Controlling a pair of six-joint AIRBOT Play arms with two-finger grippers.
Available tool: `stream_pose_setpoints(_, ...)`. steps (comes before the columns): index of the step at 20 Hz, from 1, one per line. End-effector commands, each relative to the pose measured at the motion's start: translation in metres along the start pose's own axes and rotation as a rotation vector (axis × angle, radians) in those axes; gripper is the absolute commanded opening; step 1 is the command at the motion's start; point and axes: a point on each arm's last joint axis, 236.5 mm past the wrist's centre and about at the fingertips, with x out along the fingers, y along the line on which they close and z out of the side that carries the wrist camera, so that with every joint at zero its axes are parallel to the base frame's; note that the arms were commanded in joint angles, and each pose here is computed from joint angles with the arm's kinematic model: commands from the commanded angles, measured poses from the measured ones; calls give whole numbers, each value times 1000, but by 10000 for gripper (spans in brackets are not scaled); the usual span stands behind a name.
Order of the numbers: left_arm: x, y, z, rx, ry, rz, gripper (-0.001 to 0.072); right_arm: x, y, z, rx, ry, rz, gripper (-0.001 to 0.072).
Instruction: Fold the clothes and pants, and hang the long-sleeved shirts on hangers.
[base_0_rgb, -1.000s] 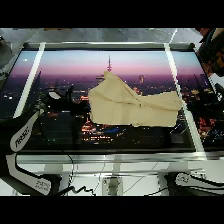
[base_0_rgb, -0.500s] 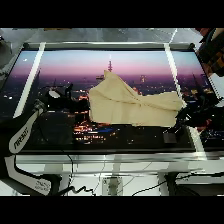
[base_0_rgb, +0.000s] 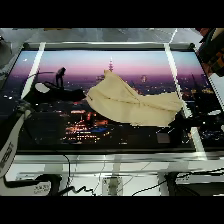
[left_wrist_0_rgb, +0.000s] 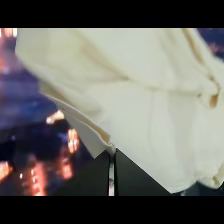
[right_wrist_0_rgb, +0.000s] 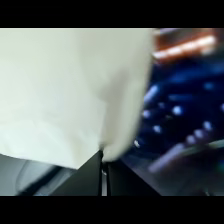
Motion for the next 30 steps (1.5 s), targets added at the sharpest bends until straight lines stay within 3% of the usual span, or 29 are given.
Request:
stream_pose_setpoints(1,-49,-25,49,107,-205,28,12,-18,69,25,-104,-147,255,12)
stream_pose_setpoints(5,-120,-61,96,245,-452,64,13,-89,148,48,-276,-352,399,12)
stream_pose_setpoints(10,-261,-115,148,344,-902,133,13,-213,252,29,-649,-637,346,13)
stream_pose_setpoints(15,-424,-178,134,522,-1323,232,13,-330,359,-59,-1010,-942,270,13)
stream_pose_setpoints(19,-507,-220,88,676,-1506,306,13,-403,420,-139,-1201,-1231,208,13)
stream_pose_setpoints(24,-544,-239,57,726,-1589,313,13,-460,428,-164,-1145,-1514,119,12)
stream_pose_setpoints(27,-512,-219,67,706,-1517,327,13,-457,401,-119,-996,-1468,55,12)
stream_pose_setpoints(30,-430,-168,88,655,-1332,362,13,-419,378,-66,-858,-1264,131,11)
